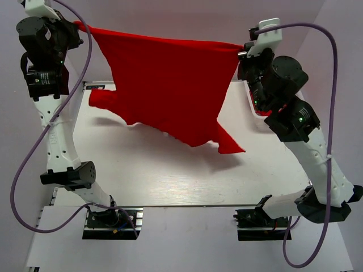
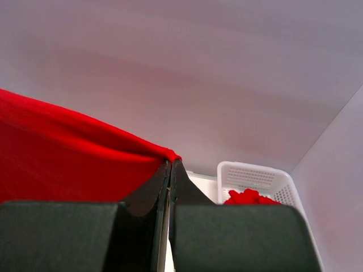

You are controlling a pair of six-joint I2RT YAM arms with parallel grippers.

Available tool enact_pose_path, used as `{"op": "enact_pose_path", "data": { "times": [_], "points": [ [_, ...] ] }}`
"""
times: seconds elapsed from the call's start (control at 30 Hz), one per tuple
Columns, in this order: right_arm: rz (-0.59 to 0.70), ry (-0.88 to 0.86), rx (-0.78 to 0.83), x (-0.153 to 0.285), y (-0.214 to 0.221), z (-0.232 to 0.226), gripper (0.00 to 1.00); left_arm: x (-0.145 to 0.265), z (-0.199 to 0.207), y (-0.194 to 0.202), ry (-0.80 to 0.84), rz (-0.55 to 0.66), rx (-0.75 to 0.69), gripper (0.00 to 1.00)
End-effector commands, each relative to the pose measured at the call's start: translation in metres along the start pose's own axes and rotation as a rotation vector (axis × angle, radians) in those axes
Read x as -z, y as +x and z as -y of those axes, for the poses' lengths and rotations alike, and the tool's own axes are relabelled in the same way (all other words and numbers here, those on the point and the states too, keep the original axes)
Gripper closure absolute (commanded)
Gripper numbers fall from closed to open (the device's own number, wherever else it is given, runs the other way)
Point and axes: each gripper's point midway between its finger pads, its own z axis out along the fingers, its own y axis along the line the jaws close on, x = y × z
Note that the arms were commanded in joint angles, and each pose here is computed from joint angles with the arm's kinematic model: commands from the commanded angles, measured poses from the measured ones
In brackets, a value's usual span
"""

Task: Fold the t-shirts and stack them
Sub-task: Flatten out the tshirt

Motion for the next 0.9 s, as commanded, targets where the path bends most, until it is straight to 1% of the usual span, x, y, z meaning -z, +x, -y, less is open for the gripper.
{"op": "enact_pose_path", "data": {
  "times": [0.0, 0.1, 0.17, 0.23, 0.27, 0.3, 0.4, 0.47, 0.5, 0.53, 0.57, 0.6, 0.63, 0.67, 0.7, 0.73, 0.77, 0.8, 0.83, 0.87],
  "points": [
    [0.029, 0.068, 0.008, -0.003, -0.011, 0.018, 1.0, -0.005, -0.012, 0.013, -0.009, -0.047, -0.031, 1.0],
    [0.031, 0.014, -0.026, 0.004, -0.017, 0.014, 1.0, 0.0, -0.013, 0.018, -0.013, -0.064, -0.03, 1.0],
    [0.04, -0.023, -0.037, 0.013, -0.021, 0.013, 1.0, 0.012, -0.013, 0.01, -0.021, -0.042, -0.058, 1.0],
    [0.042, -0.027, -0.036, 0.018, -0.024, 0.016, 1.0, 0.023, -0.009, -0.005, -0.014, -0.007, -0.07, 1.0],
    [0.054, -0.039, -0.042, 0.024, -0.032, 0.019, 1.0, 0.032, -0.006, -0.014, -0.011, 0.009, -0.084, 1.0],
    [0.052, -0.053, -0.038, 0.028, -0.034, 0.02, 1.0, 0.036, -0.002, -0.017, 0.011, 0.016, -0.096, 1.0],
    [0.08, -0.037, -0.048, 0.037, -0.048, 0.032, 1.0, 0.044, 0.031, -0.018, 0.169, 0.008, -0.075, 1.0],
    [0.085, -0.03, -0.061, 0.041, -0.05, 0.037, 1.0, 0.029, 0.041, -0.003, 0.242, -0.026, -0.039, 1.0],
    [0.07, -0.048, -0.066, 0.044, -0.046, 0.034, 1.0, 0.007, 0.043, 0.029, 0.283, -0.108, 0.031, 1.0],
    [0.053, -0.049, -0.072, 0.044, -0.041, 0.032, 1.0, -0.006, 0.05, 0.038, 0.322, -0.112, 0.05, 1.0],
    [0.04, -0.052, -0.079, 0.045, -0.036, 0.031, 1.0, -0.02, 0.052, 0.053, 0.35, -0.141, 0.078, 1.0],
    [0.002, -0.054, -0.064, 0.04, -0.021, 0.025, 1.0, -0.033, 0.057, 0.062, 0.391, -0.158, 0.112, 1.0],
    [0.005, -0.047, -0.073, 0.043, -0.021, 0.028, 1.0, -0.04, 0.078, 0.072, 0.482, -0.184, 0.151, 1.0],
    [0.0, -0.055, -0.097, 0.046, -0.019, 0.027, 1.0, -0.068, 0.079, 0.108, 0.497, -0.246, 0.184, 1.0],
    [-0.012, -0.089, -0.103, 0.049, -0.015, 0.021, 1.0, -0.074, 0.095, 0.102, 0.548, -0.219, 0.185, 1.0],
    [0.002, -0.141, -0.119, 0.062, -0.019, 0.02, 1.0, -0.076, 0.124, 0.104, 0.633, -0.204, 0.206, 1.0],
    [0.006, -0.183, -0.157, 0.066, -0.02, 0.013, 1.0, -0.082, 0.137, 0.106, 0.662, -0.191, 0.215, 1.0],
    [-0.024, -0.216, -0.146, 0.065, -0.005, 0.003, 1.0, -0.091, 0.151, 0.114, 0.694, -0.182, 0.221, 1.0],
    [0.023, -0.277, -0.176, 0.078, -0.016, 0.0, 1.0, -0.091, 0.165, 0.115, 0.722, -0.174, 0.245, 1.0],
    [0.0, -0.306, -0.163, 0.076, -0.005, -0.009, 1.0, -0.088, 0.19, 0.115, 0.778, -0.147, 0.251, 1.0]
  ]
}}
